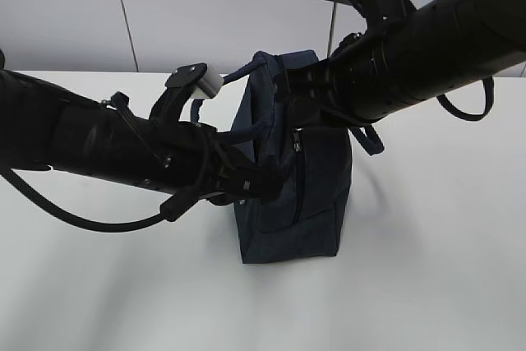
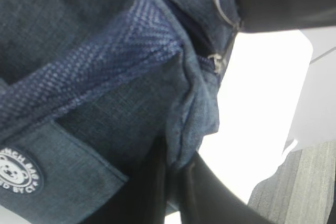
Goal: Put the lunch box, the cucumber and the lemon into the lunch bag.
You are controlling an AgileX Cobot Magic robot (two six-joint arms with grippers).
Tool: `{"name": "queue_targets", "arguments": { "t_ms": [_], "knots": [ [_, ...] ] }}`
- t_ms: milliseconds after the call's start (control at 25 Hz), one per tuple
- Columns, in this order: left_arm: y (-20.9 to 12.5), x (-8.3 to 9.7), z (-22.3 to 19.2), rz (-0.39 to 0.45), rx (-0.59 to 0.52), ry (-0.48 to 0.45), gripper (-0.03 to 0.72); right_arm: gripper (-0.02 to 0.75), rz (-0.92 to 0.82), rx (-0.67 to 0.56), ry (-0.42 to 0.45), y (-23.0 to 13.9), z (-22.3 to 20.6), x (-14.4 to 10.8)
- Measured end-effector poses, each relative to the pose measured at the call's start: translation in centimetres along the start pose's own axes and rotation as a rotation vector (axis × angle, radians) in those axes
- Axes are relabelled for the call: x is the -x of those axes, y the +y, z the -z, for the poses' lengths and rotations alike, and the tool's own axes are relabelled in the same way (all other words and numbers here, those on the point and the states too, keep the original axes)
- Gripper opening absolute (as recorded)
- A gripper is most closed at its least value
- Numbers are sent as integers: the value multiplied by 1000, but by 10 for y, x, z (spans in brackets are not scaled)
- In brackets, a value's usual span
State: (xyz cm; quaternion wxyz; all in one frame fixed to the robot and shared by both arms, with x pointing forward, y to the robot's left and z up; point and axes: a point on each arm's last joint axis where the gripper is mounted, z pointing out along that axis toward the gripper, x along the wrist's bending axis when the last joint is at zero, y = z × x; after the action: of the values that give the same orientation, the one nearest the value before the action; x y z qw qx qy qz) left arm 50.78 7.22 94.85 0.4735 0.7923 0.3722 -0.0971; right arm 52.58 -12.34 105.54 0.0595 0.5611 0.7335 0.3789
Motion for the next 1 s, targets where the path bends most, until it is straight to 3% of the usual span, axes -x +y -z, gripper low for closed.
{"name": "queue_targets", "arguments": {
  "t_ms": [360,1000],
  "knots": [
    [-3,0,0,23,3,-5,-6,0,13,13,-7,1,0,1],
    [3,2,13,23,28,87,-6,0,34,72,-27,8,-8,4]
  ]
}}
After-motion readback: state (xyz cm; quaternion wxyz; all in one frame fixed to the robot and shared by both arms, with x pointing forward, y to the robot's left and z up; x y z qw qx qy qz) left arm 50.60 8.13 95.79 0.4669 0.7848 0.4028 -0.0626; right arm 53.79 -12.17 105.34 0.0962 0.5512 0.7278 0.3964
